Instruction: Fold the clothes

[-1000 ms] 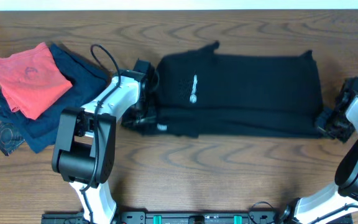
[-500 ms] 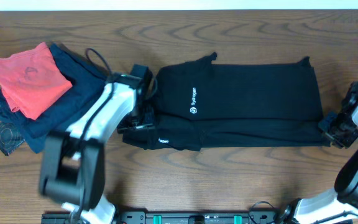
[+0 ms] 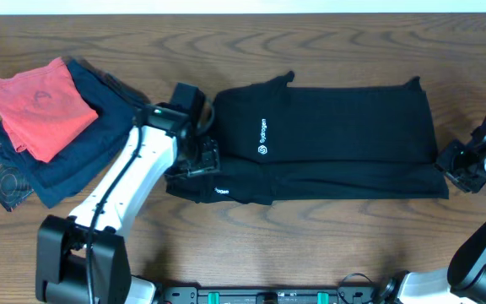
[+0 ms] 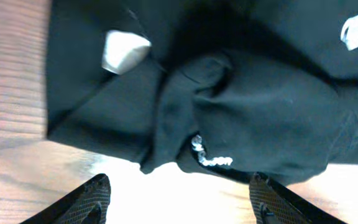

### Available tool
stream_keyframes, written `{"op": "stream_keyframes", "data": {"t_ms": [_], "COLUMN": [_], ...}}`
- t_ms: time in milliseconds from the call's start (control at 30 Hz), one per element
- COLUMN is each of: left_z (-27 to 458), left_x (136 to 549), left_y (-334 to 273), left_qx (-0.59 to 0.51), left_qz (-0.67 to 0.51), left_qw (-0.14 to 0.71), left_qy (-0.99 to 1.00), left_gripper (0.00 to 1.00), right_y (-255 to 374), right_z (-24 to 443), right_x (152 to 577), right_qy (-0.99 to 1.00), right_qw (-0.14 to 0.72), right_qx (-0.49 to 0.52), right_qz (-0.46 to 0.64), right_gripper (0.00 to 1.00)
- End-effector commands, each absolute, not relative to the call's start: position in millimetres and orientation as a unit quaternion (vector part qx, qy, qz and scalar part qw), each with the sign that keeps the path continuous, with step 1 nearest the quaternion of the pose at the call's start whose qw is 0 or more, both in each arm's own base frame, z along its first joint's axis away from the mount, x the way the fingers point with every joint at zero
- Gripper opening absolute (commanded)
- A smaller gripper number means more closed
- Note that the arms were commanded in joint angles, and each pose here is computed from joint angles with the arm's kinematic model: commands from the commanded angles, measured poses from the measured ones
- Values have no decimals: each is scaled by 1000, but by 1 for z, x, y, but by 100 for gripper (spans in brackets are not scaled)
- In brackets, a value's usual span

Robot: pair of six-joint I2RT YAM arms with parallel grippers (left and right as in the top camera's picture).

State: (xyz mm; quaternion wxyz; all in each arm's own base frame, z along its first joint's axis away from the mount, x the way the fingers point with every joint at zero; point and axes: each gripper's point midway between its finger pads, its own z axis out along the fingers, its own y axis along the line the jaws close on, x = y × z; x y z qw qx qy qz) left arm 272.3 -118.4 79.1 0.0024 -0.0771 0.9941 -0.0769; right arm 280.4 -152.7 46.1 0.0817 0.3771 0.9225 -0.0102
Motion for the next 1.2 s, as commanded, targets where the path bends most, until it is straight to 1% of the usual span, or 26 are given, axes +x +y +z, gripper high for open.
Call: {"op": "stream_keyframes", "data": {"t_ms": [0, 200, 267, 300, 367, 433, 600, 767, 800, 833, 867, 900, 933, 1033, 1167], "left_z": [65, 62, 62, 62, 62, 62, 62, 62, 63, 63, 63, 63, 63, 63, 64], "left_x": [260, 259, 259, 259, 260, 260, 260, 262, 263, 265, 266, 267, 267, 267, 261], "left_y": [-129, -138, -138, -138, -138, -138, -138, -139, -140, -140, -141, -141, -141, -141, -146], "left_qx": [-66, -51, -51, -51, -51, -51, -51, -50, -50, -50, -49, -49, -49, -49, -49], "left_qz": [-81, -84, -84, -84, -85, -85, -85, -87, -88, -89, -90, -91, -92, -92, -107], "left_qw": [-23, -15, -15, -15, -15, -14, -14, -10, -7, -4, -2, 0, 0, -1, -16], "left_qy": [994, 995, 995, 995, 995, 995, 995, 995, 995, 995, 995, 995, 995, 995, 993], "left_gripper": [73, 73, 73, 73, 73, 73, 73, 73, 73, 73, 73, 73, 73, 73, 73], "right_y": [-143, -145, -146, -146, -147, -147, -143, -138, -140, -142, -145, -146, -147, -144, -136], "right_z": [26, 14, 12, 11, 11, 11, 14, 28, 31, 33, 35, 37, 37, 34, 25], "right_x": [279, 282, 283, 284, 286, 287, 301, 345, 353, 358, 362, 365, 366, 359, 338], "right_qy": [927, 927, 927, 927, 927, 927, 929, 919, 916, 912, 910, 908, 907, 910, 921], "right_qw": [64, 59, 60, 62, 64, 67, 92, 179, 196, 208, 216, 224, 227, 211, 162], "right_qx": [369, 370, 370, 369, 369, 368, 357, 335, 334, 336, 338, 339, 338, 340, 339], "right_qz": [12, 12, 12, 12, 13, 15, 40, 103, 107, 107, 106, 106, 105, 107, 101], "right_gripper": [45, 46, 43, 40, 26, 1, 1, 1, 3, 8, 15, 26, 34, 34, 31]}}
